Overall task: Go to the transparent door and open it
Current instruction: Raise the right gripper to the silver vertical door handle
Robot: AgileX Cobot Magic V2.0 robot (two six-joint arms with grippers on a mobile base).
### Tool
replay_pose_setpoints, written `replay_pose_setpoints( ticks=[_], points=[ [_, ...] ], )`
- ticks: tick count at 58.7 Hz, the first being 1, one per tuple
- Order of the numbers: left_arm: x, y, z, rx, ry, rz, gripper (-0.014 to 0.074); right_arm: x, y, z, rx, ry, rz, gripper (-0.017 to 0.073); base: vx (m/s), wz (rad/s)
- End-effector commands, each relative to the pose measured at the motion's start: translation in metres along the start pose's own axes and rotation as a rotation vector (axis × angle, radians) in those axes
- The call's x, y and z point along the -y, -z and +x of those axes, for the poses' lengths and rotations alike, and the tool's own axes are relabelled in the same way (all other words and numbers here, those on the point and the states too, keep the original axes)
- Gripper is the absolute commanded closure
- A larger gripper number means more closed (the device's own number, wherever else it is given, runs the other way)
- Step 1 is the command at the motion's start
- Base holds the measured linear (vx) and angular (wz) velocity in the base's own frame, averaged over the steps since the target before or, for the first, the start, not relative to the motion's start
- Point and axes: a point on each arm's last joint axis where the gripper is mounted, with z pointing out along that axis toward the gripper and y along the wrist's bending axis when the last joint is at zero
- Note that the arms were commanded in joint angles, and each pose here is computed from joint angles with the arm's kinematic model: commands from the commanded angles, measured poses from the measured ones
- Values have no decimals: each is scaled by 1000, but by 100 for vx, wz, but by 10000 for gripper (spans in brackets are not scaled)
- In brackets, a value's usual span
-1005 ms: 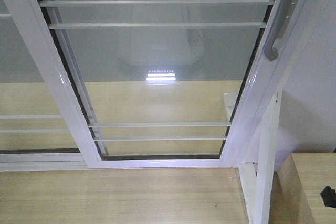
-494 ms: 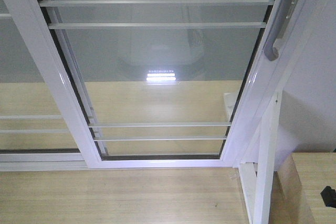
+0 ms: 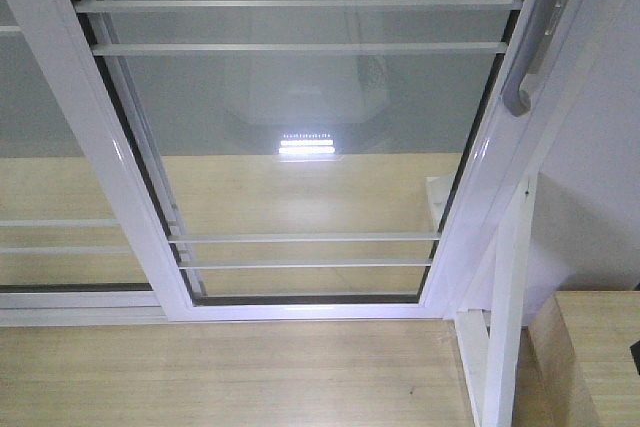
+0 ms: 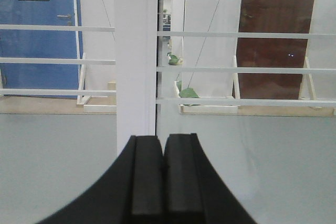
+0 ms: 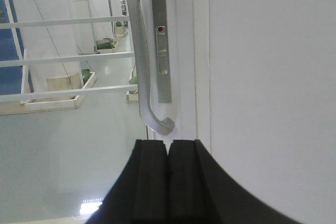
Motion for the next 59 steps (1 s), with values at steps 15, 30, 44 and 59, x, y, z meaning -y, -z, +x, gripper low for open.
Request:
replay_pose_setpoints(
  ticks=[15, 30, 44, 59],
  points=[
    [6, 0, -97, 185, 7, 16, 600, -6, 7, -110, 141, 93, 19, 564, 0, 0],
    [8, -44, -144, 111, -121, 4, 600, -10, -40, -154, 59, 97, 19, 564, 0, 0],
    [7, -103, -125, -54, -162, 4, 598, -11, -100, -137, -33, 99, -4, 560, 0, 0],
    [6, -136, -94, -226, -162, 8, 511, -10, -145, -106, -158, 127, -21, 424, 0, 0]
  ],
)
